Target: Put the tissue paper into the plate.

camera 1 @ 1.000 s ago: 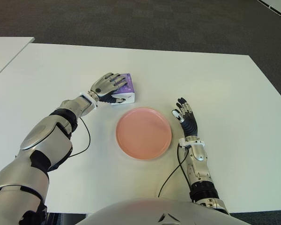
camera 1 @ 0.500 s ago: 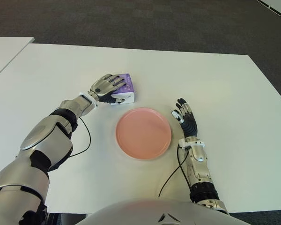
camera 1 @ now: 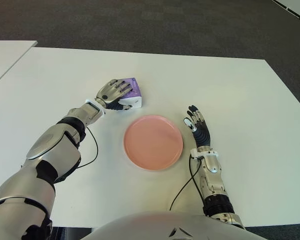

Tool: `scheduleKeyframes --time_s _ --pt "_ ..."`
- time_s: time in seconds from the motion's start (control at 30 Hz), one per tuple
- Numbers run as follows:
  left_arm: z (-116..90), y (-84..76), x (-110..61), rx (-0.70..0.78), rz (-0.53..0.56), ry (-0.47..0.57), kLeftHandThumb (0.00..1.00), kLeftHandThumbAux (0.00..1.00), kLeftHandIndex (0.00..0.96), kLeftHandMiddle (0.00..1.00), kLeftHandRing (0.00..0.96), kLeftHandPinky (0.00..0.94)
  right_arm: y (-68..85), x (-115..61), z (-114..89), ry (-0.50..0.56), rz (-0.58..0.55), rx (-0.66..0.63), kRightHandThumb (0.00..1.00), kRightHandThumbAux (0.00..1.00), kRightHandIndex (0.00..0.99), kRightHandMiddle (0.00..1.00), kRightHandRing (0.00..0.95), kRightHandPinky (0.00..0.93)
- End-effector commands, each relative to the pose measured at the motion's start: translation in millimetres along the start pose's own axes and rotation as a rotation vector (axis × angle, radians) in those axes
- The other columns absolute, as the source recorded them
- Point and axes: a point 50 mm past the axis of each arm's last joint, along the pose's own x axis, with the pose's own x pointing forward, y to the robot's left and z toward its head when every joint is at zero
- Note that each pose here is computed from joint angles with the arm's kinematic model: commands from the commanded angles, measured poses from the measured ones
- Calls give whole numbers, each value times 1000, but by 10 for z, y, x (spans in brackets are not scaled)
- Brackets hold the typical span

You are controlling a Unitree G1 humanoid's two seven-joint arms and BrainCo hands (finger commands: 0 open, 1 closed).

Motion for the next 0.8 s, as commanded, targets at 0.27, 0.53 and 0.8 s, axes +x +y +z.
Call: scheduleKeyframes --time_s 0.27,0.53,0.8 --pt "197 -361 -183 -3 -167 -36 334 79 0 0 0 0 -53 -191 -233 146 -21 19 425 533 68 51 0 0" --pt "229 -428 -235 10 -184 -52 329 83 0 0 0 0 -46 -211 -230 142 -28 28 449 533 69 54 0 0" --pt "239 -447 -258 3 -183 -63 331 85 0 0 0 0 -50 -230 -240 145 -31 40 465 526 71 59 2 0"
